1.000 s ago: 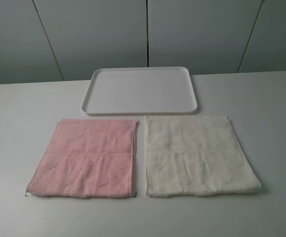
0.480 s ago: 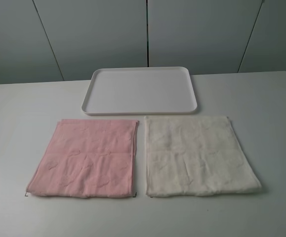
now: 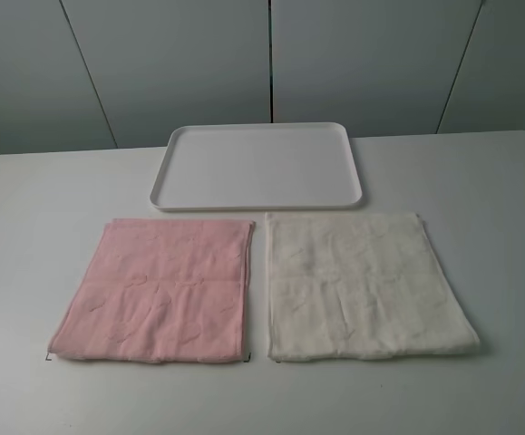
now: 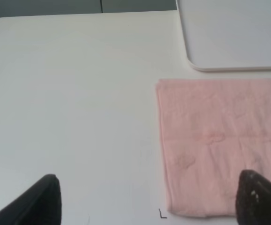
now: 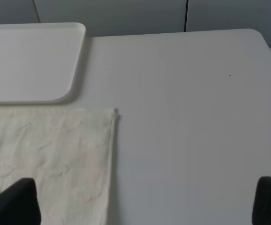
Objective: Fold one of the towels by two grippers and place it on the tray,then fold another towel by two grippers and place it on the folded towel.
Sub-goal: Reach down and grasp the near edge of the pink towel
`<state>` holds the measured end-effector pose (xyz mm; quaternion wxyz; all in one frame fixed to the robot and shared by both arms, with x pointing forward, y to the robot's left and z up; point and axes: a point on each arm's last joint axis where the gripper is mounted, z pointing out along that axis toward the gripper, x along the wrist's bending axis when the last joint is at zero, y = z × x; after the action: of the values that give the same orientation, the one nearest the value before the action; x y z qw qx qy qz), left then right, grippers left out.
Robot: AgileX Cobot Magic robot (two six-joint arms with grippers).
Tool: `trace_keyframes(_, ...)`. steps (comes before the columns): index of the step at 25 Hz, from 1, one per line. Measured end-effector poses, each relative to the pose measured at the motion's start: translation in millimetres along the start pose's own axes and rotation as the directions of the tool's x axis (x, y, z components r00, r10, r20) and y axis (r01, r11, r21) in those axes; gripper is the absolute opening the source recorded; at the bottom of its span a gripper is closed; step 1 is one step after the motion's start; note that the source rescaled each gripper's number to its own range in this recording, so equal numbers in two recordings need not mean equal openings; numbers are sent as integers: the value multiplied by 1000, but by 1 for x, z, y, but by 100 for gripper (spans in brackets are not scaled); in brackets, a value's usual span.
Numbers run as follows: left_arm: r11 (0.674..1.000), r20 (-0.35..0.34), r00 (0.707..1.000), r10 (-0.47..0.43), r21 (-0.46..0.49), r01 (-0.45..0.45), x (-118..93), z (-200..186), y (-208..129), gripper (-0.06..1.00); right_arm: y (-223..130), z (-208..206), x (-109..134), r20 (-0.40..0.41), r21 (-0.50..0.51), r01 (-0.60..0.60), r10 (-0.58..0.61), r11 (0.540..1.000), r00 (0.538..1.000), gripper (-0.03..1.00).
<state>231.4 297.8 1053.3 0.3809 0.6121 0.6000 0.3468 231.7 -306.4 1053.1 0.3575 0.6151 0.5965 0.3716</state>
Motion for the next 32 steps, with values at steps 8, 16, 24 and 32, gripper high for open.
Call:
trace_keyframes(8,1000,24,1000,-13,13,13,-2,2,1,96,-1,0,2,-23,16,53,-52,998,998,98)
trace_keyframes(16,971,127,992,1,237,-31,-10,34,24,96,37,9,12,-91,183,75,-59,980,994,99)
trace_keyframes(24,910,223,951,213,310,-276,-11,65,85,96,76,51,32,-277,271,225,-148,936,949,100)
trace_keyframes(32,737,400,830,388,406,-540,-9,136,105,96,81,124,53,-493,398,385,-159,833,855,100)
